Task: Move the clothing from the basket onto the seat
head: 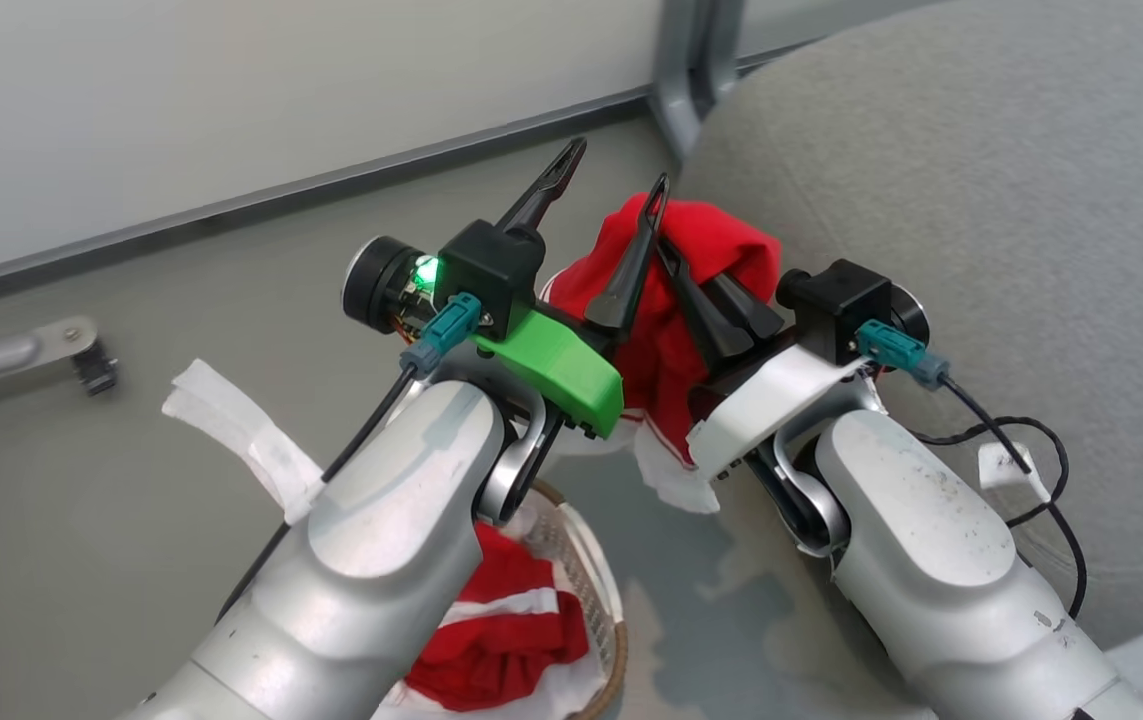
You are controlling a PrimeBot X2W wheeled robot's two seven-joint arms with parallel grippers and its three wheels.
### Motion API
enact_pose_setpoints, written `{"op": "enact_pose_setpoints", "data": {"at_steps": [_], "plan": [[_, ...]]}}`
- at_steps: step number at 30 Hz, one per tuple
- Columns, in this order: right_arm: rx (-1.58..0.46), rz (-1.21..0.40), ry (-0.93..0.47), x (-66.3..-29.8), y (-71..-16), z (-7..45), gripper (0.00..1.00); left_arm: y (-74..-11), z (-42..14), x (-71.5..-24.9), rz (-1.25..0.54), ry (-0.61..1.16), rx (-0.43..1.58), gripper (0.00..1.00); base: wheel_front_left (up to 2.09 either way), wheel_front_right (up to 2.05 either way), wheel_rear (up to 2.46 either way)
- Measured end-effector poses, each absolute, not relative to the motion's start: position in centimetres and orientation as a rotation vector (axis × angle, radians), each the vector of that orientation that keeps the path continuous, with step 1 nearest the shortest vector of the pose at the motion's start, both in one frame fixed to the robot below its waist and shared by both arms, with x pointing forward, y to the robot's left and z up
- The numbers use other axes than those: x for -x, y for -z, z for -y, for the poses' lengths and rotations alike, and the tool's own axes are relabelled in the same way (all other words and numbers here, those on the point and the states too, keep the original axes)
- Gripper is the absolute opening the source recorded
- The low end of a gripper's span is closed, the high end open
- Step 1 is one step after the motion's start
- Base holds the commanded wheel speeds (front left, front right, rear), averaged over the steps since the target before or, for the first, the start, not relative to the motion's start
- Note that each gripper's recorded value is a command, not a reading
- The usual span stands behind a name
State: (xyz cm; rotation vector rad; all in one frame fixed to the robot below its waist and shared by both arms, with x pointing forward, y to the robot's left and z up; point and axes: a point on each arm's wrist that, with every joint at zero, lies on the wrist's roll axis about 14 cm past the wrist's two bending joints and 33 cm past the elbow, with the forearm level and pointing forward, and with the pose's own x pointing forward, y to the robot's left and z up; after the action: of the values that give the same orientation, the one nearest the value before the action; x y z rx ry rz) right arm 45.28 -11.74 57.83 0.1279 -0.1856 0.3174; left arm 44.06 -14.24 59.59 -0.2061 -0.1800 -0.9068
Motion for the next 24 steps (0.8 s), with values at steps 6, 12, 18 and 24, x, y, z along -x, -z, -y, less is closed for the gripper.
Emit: {"op": "enact_pose_setpoints", "data": {"at_steps": [6, 12, 18, 24], "plan": [[-0.122, 0.189, -0.186, -43.2, -57.6, 16.4, 0.00, -57.4, 17.7, -42.5, 0.129, 1.001, 0.205, 1.00, 0.00, 0.00, 0.00], [-0.098, 0.203, -0.017, -40.6, -57.6, 22.0, 0.00, -55.9, 21.1, -40.1, 0.085, 1.120, 0.219, 1.00, 0.00, 0.00, 0.00], [-0.076, 0.203, 0.097, -38.5, -57.0, 25.3, 0.00, -54.9, 23.3, -38.0, 0.051, 1.219, 0.244, 1.00, 0.00, 0.00, 0.00], [-0.058, 0.195, 0.147, -38.0, -56.5, 26.8, 0.00, -53.4, 23.8, -37.8, 0.012, 1.242, 0.251, 1.00, 0.00, 0.00, 0.00]]}}
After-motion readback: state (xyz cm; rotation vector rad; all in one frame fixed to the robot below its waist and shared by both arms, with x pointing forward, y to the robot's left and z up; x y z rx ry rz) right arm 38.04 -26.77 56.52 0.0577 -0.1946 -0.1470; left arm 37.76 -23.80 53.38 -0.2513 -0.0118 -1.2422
